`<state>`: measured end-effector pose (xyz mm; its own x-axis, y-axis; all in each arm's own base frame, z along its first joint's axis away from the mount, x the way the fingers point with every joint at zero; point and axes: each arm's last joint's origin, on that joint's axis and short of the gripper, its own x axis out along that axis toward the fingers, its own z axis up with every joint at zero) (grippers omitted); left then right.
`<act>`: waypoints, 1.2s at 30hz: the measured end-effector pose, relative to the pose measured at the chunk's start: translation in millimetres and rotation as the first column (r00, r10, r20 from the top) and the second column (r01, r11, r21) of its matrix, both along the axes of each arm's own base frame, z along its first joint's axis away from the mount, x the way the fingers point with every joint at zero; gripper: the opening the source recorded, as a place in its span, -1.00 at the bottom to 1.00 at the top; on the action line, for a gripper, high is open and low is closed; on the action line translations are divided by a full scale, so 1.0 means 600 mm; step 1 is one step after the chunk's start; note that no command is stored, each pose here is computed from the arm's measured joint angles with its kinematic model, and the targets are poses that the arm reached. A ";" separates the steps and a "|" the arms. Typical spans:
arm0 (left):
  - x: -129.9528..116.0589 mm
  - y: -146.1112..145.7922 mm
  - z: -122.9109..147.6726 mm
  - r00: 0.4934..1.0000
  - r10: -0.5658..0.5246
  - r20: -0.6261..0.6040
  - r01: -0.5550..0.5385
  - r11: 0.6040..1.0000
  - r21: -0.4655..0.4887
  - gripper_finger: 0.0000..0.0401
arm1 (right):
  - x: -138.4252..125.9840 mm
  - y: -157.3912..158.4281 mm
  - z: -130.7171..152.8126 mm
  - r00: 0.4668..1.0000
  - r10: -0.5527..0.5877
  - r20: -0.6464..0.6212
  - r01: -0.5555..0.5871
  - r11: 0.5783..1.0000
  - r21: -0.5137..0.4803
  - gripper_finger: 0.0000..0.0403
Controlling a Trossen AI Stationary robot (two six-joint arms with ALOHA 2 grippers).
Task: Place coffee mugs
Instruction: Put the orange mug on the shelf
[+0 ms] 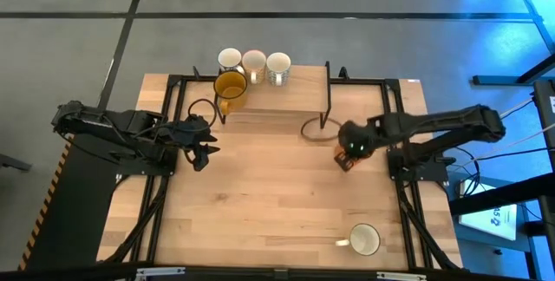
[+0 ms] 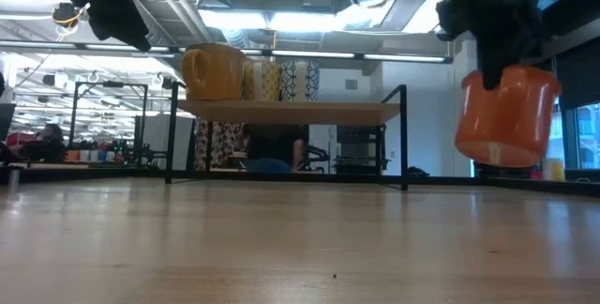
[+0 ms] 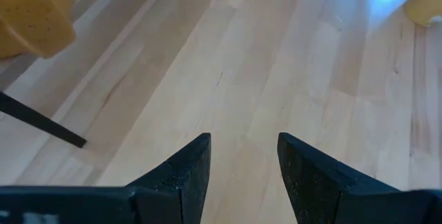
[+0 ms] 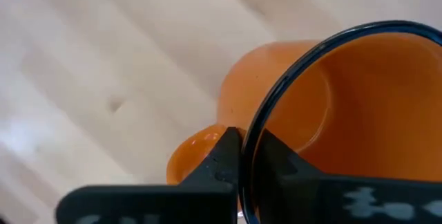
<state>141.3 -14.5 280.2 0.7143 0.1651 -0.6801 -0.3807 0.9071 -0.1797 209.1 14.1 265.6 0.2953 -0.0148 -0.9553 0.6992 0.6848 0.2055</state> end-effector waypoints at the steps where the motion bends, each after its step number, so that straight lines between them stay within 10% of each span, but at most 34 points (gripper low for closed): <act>1: 0.000 0.000 0.000 1.000 -0.001 0.000 0.001 1.000 0.002 -0.19 | 0.007 0.014 0.000 0.999 0.037 0.023 -0.037 0.999 0.002 -0.98; 15: 0.000 0.000 0.000 1.000 -0.021 -0.006 0.021 1.000 0.021 -0.19 | 0.133 0.121 -0.063 0.916 0.341 0.214 -0.334 0.940 -0.069 -0.99; 25: 0.000 0.001 0.000 1.000 -0.001 -0.002 0.001 0.999 0.044 -0.19 | 0.224 0.139 -0.088 0.734 0.677 0.052 -0.646 0.720 -0.254 -0.99; 36: 0.000 0.002 0.000 1.000 0.014 -0.002 -0.014 0.998 0.059 -0.19 | 0.265 0.130 -0.103 0.766 0.642 0.012 -0.621 0.745 -0.242 -0.68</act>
<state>141.1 -13.1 280.4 0.7101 0.2149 -0.6705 -0.3936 0.9108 -0.1248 368.2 92.3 203.5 0.3926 0.0083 -0.9197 0.0766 0.9962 0.0417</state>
